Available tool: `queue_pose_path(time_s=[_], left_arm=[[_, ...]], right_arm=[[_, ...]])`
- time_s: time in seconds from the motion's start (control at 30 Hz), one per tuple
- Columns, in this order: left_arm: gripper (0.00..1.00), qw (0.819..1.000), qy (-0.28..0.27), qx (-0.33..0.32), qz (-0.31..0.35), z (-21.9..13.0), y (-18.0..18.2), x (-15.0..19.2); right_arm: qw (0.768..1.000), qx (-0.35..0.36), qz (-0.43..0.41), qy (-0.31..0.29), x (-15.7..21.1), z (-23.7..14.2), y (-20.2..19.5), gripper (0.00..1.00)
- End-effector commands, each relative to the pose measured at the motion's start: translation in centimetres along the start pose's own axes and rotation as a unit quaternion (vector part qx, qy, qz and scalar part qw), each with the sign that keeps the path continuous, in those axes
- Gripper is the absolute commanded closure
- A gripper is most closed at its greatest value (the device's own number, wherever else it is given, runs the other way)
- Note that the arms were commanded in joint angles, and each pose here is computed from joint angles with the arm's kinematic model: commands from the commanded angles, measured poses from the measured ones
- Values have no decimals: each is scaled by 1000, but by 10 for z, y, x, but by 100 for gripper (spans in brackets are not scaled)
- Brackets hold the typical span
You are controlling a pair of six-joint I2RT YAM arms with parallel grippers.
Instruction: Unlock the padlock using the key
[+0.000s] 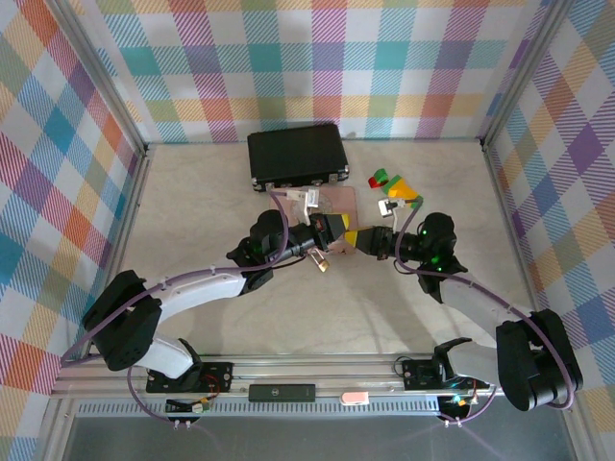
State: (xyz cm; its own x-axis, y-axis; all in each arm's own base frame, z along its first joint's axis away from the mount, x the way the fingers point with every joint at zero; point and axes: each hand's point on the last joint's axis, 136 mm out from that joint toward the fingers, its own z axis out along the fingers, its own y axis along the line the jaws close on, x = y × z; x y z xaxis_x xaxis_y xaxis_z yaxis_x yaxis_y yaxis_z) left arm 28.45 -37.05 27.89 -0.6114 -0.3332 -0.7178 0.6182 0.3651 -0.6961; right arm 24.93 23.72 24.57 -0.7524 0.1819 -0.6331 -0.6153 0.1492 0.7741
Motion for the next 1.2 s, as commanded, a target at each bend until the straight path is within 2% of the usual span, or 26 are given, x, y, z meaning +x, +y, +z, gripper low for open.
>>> queue_pose_path(time_s=[0.0, 0.2, 0.23, 0.3, 0.53, 0.57, 0.6, 0.63, 0.7, 0.83, 1.0, 1.17], left_arm=[[100, 1000, -11, 23, -6, 2, -10, 1], [100, 999, -19, 27, -17, 4, -8, 2], [100, 999, -19, 27, -19, 5, -7, 3], [100, 999, -23, 29, -22, 5, -8, 2], [100, 999, -45, 10, -23, -4, -2, -5], [87, 999, -46, 1, -22, -8, 1, -5], [67, 998, -51, -11, -20, -13, 3, -8], [52, 998, -55, -24, -18, -19, 6, -10], [33, 996, -51, -72, -11, -34, 21, -9], [31, 984, -6, -177, 10, -67, 51, 7], [33, 956, 73, -283, -5, -101, 94, 58], [28, 939, 92, -332, -20, -98, 117, 102]], right_arm=[[1000, -13, -13, -16, -5, 0, 6, 83], [999, -14, -17, -23, -8, -1, 8, 85], [999, -14, -17, -23, -8, -1, 8, 87], [999, -16, -20, -22, -9, 0, 9, 99], [999, -6, -18, -25, -8, -1, 4, 100], [1000, -3, -19, -24, -7, -1, 4, 100], [1000, 1, -19, -20, -6, -1, 3, 100], [1000, 8, -17, -16, -5, -1, 1, 100], [999, 31, -13, -5, -1, -2, -6, 100], [996, 91, 9, 23, 13, -9, -27, 100], [974, 216, 45, 49, 32, -25, -70, 100], [954, 286, 66, 60, 42, -38, -96, 100]])
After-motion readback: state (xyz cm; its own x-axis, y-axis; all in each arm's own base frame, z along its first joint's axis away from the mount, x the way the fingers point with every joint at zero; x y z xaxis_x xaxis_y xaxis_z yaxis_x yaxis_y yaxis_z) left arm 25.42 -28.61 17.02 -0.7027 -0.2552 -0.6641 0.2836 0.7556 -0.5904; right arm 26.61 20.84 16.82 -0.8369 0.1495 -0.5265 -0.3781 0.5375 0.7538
